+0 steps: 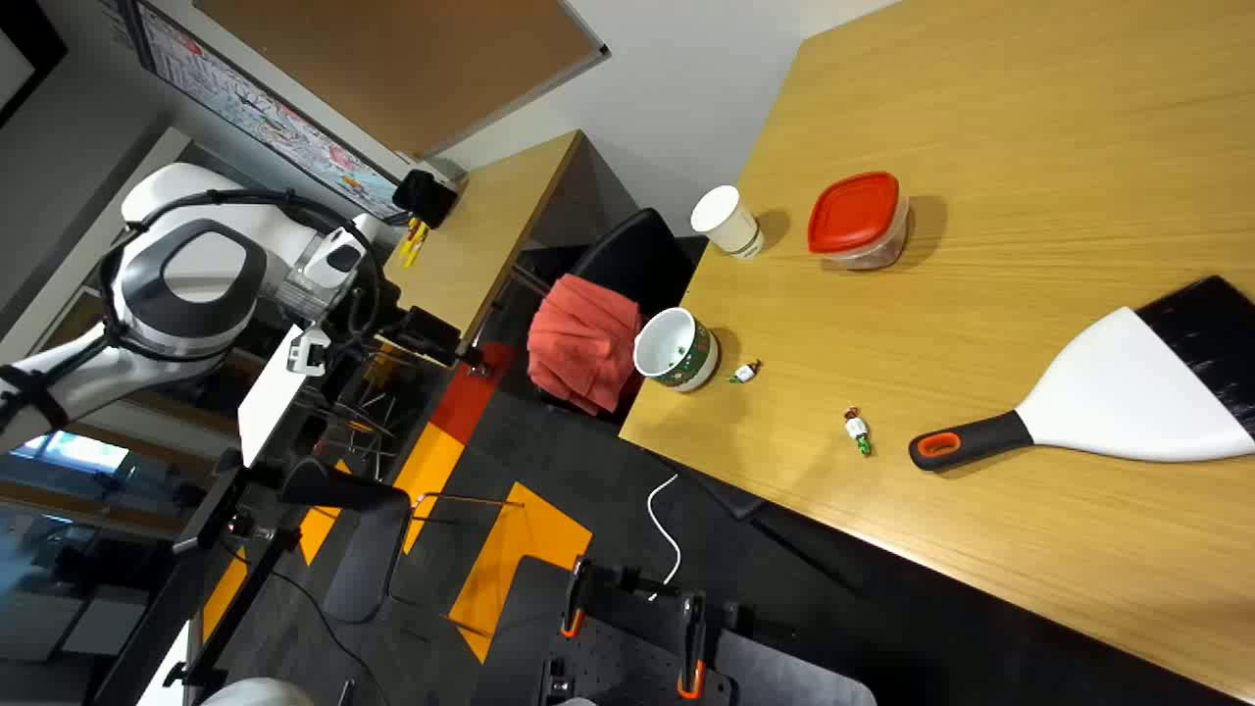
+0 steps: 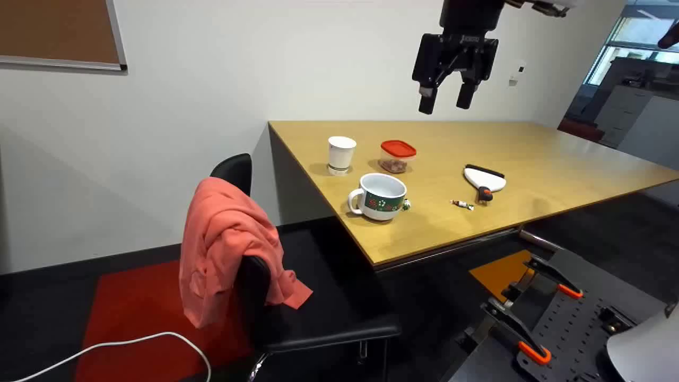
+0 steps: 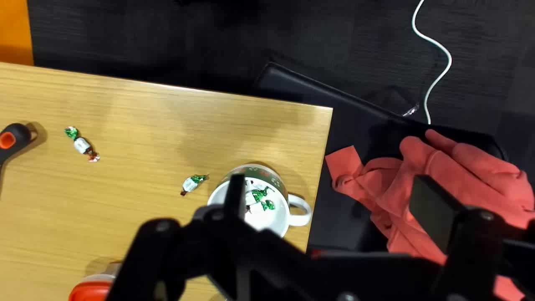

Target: Pour the things in the mug onto the table

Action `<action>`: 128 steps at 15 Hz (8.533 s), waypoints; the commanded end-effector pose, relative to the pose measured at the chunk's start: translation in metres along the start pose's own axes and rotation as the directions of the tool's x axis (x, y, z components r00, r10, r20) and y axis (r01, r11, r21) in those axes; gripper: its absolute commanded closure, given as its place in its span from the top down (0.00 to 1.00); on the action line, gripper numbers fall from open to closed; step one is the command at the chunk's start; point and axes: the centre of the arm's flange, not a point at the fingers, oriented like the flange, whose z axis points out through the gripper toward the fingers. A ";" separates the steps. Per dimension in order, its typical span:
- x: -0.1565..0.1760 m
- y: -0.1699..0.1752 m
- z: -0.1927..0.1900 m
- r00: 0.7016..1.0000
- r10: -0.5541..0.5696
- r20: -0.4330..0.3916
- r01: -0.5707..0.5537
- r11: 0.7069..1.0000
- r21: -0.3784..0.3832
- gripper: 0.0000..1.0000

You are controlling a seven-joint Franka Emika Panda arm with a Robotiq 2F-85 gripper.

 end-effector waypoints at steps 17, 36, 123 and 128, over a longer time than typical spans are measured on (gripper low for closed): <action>0.070 0.090 0.026 0.987 0.159 -0.037 -0.155 0.983 0.101 1.00; 0.082 0.148 0.071 0.996 -0.024 -0.081 0.034 0.991 0.132 1.00; 0.143 0.253 0.172 0.916 0.119 -0.384 -0.295 0.848 -0.441 0.10; 0.143 0.252 0.172 0.908 0.134 -0.396 -0.314 0.844 -0.436 0.03</action>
